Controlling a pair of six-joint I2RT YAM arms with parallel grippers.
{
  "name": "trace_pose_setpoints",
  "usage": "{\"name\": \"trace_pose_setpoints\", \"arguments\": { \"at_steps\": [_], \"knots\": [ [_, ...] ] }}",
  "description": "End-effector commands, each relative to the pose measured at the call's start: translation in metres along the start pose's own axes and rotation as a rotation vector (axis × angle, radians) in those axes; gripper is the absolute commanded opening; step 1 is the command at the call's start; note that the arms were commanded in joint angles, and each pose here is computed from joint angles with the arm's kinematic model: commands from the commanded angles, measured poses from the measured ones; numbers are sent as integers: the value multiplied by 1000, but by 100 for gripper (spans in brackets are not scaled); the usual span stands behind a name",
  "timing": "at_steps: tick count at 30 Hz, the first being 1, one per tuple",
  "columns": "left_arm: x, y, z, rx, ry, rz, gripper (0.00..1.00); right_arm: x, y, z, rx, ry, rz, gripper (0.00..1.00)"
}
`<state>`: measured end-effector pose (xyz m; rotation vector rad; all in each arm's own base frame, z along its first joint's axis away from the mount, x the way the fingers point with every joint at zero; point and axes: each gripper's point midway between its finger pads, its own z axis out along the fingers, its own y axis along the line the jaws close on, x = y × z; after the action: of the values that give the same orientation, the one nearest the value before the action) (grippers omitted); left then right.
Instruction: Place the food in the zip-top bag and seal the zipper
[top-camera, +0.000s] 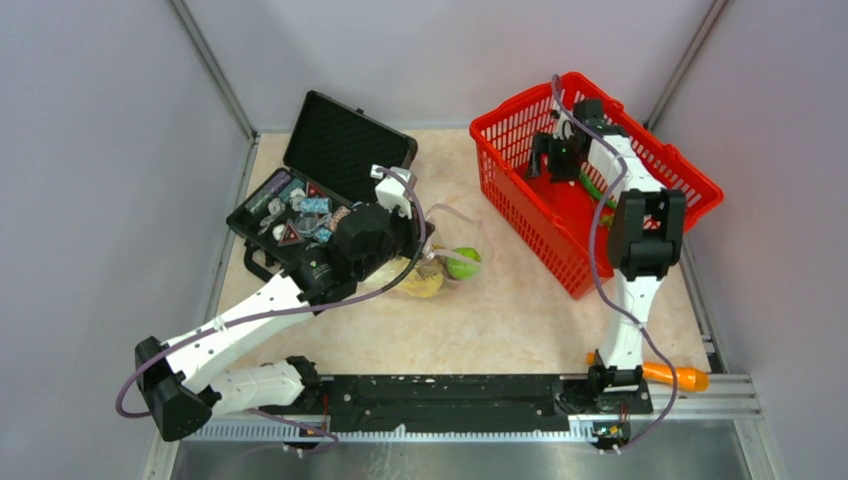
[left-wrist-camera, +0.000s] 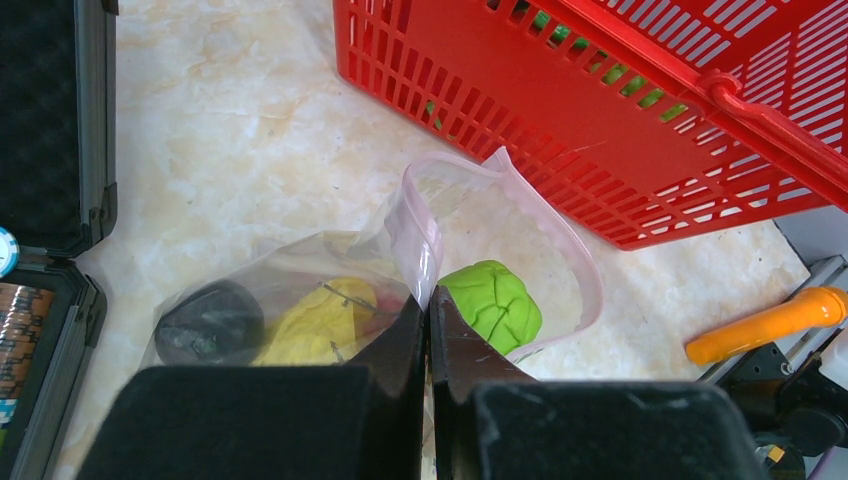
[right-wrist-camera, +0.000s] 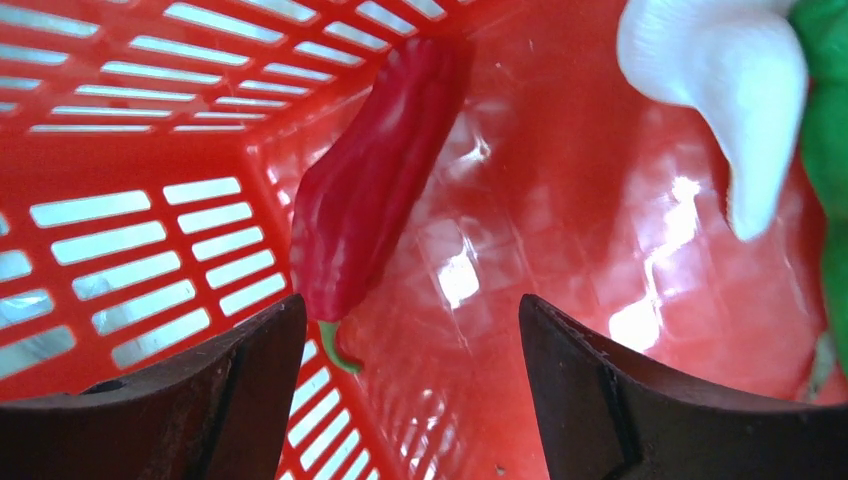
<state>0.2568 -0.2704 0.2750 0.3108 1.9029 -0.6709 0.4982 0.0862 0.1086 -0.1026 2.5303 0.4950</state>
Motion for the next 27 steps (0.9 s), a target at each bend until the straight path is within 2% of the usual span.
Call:
{"name": "trace_pose_setpoints", "arguments": {
  "at_steps": [1, 11, 14, 16, 19, 24, 27],
  "knots": [
    [-32, -5, -6, 21, -112, -19, 0, -12, 31, 9, -70, 16, -48, 77],
    [-28, 2, -8, 1, -111, -13, 0, 10, 34, 43, 96, 89, -79, 78],
    [-28, 4, -8, -6, -109, -8, 0, 20, 29, 47, 152, 112, -90, 74],
    [-27, 5, -10, -7, -109, -8, 0, 23, 24, 50, 189, 112, -82, 67],
    [-27, 6, -11, -6, -110, -7, 0, 27, 25, 56, 185, 101, -87, 62],
    [-24, 7, -13, -7, -106, -13, 0, 26, 27, 62, 172, 66, -65, 60],
    [-23, 8, -15, -5, -108, -20, 0, 31, 31, 67, 136, 80, -63, 65]
  ]
}}
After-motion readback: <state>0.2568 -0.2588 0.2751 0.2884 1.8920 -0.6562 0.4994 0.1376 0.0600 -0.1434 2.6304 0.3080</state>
